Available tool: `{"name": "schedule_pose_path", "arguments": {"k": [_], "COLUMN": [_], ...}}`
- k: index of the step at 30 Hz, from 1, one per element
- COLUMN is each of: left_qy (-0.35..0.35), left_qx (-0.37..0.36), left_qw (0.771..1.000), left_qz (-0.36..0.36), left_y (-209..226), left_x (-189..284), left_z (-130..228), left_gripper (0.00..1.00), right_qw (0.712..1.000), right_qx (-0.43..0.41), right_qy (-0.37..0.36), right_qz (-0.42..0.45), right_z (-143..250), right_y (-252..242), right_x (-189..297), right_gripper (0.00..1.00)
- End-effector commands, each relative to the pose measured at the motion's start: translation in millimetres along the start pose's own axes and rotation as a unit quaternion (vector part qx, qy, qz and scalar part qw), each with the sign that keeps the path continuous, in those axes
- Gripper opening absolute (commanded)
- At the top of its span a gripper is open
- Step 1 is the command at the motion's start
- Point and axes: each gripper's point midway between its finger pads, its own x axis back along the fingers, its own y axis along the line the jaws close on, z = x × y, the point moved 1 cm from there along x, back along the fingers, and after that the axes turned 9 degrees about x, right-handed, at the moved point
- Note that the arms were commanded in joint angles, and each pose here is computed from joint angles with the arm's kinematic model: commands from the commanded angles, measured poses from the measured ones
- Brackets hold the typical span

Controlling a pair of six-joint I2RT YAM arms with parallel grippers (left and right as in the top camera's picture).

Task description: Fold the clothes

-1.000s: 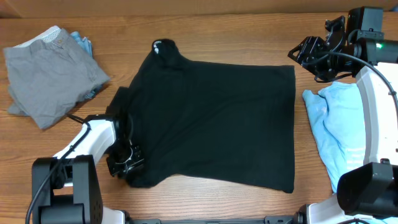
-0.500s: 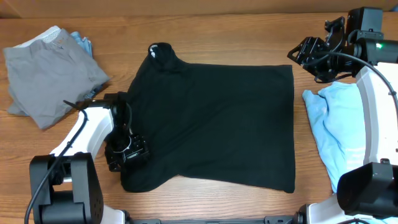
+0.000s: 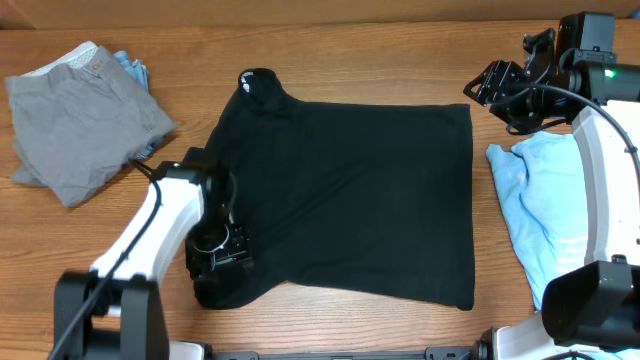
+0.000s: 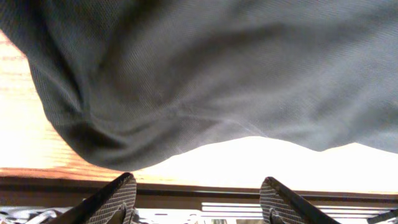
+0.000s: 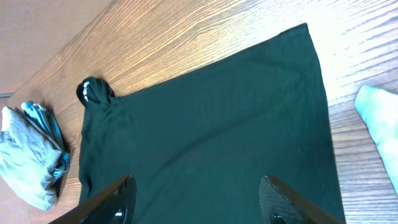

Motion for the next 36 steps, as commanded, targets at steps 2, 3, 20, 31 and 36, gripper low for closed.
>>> {"name": "schedule_pose_path", "arguments": {"k": [2, 3, 20, 31, 36], "left_qy": [-0.061, -0.073, -0.058, -0.046, -0.049], "left_qx": [0.019, 0.019, 0.022, 0.026, 0.037], "left_qw": [0.998, 0.997, 0.998, 0.998, 0.996], "left_qz": [-0.025, -0.031, -0.033, -0.045, -0.061], "left_y": [3.5, 3.8, 7.4, 7.1, 10.9], "left_x": [-1.9, -3.9, -36.8, -39.1, -46.0], "left_z": [2.0, -0.4, 7.7, 17.7, 17.8], "left_gripper": [0.67, 0.63, 0.59, 0.52, 0.65], "right_qw": [1.000, 1.000, 1.000, 1.000, 1.000], "right_qx": [0.008, 0.008, 0.007, 0.007, 0.007], "right_qy": [-0.010, -0.010, -0.008, -0.008, -0.008], "right_qz": [0.001, 0.000, 0.002, 0.003, 0.003], "right_z": [-3.4, -3.5, -2.4, -2.5, -2.4], "right_y": [2.2, 2.3, 1.7, 1.5, 1.5], "right_x": [5.0, 5.0, 5.0, 5.0, 5.0], "right_gripper": [0.67, 0.67, 0.67, 0.67, 0.68]}}
